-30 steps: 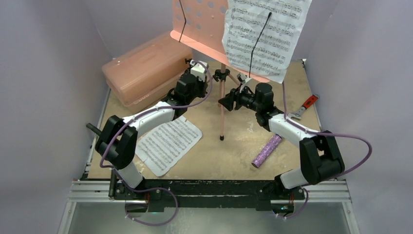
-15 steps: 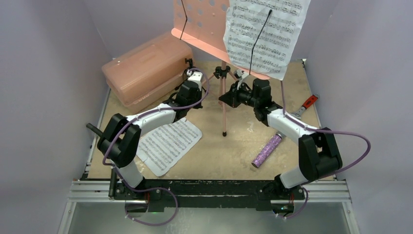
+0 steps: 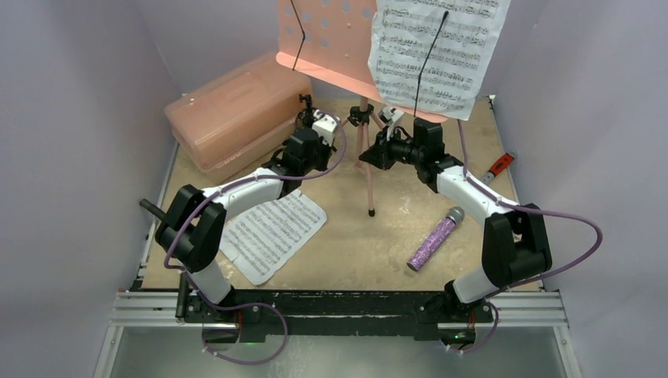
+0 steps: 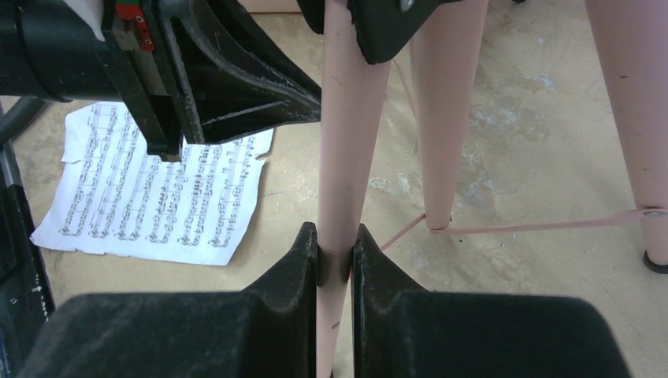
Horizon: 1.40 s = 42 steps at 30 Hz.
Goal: Set up the instrument practice props
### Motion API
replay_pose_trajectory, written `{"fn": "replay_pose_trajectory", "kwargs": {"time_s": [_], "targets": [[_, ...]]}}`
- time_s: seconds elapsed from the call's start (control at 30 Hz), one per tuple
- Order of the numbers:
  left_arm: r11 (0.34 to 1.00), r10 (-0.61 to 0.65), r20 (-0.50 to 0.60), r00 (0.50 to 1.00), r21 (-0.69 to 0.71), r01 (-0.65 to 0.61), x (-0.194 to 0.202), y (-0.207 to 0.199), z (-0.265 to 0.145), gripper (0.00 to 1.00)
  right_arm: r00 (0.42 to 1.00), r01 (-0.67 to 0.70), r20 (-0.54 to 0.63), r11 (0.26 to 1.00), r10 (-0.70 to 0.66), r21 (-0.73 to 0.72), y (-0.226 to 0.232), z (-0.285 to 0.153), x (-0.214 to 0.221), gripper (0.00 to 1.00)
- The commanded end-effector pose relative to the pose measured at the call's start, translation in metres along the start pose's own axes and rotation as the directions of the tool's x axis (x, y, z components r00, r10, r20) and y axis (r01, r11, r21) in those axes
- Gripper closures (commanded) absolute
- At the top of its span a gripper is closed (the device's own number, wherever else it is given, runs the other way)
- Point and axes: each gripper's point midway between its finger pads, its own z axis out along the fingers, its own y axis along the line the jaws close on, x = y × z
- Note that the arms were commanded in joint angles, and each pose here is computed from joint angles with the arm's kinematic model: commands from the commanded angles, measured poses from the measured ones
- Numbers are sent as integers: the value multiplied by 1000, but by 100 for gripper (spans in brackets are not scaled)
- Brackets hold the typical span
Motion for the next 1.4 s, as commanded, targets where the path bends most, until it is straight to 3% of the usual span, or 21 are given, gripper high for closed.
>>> {"fn": "replay_pose_trajectory", "kwargs": {"time_s": [0.0, 0.13, 0.33, 0.6, 0.7, 0.83, 1.17, 1.37], "targets": [[943, 265, 173, 949, 160, -292, -56, -25, -5, 81, 986, 165, 26, 986, -165, 18, -2, -17, -24, 100], [941, 296, 187, 937, 111, -320, -71, -19, 0, 59, 984, 178, 15, 984, -178, 28, -6, -26, -24, 100], [884, 353, 314, 882, 197, -424, -87, -35, 0, 55, 982, 188, 18, 982, -188, 1, -7, -32, -24, 100], [853, 358, 383, 852, 237, -465, -90, -45, 21, 63, 979, 203, 24, 979, -202, -36, -2, -32, -25, 100], [859, 366, 386, 847, 210, -466, -91, -42, 31, 72, 979, 204, 22, 979, -203, -33, -3, -33, -27, 100], [861, 393, 378, 838, 168, -480, -90, -35, 36, 99, 980, 200, 17, 980, -200, -15, -8, -36, -31, 100], [901, 427, 240, 872, -36, -431, -70, 14, 25, 100, 987, 163, -23, 986, -162, 39, -27, -39, -40, 100], [903, 422, 224, 879, -14, -430, -59, 12, 26, 100, 987, 159, -24, 987, -158, 23, -28, -37, -43, 100]]}}
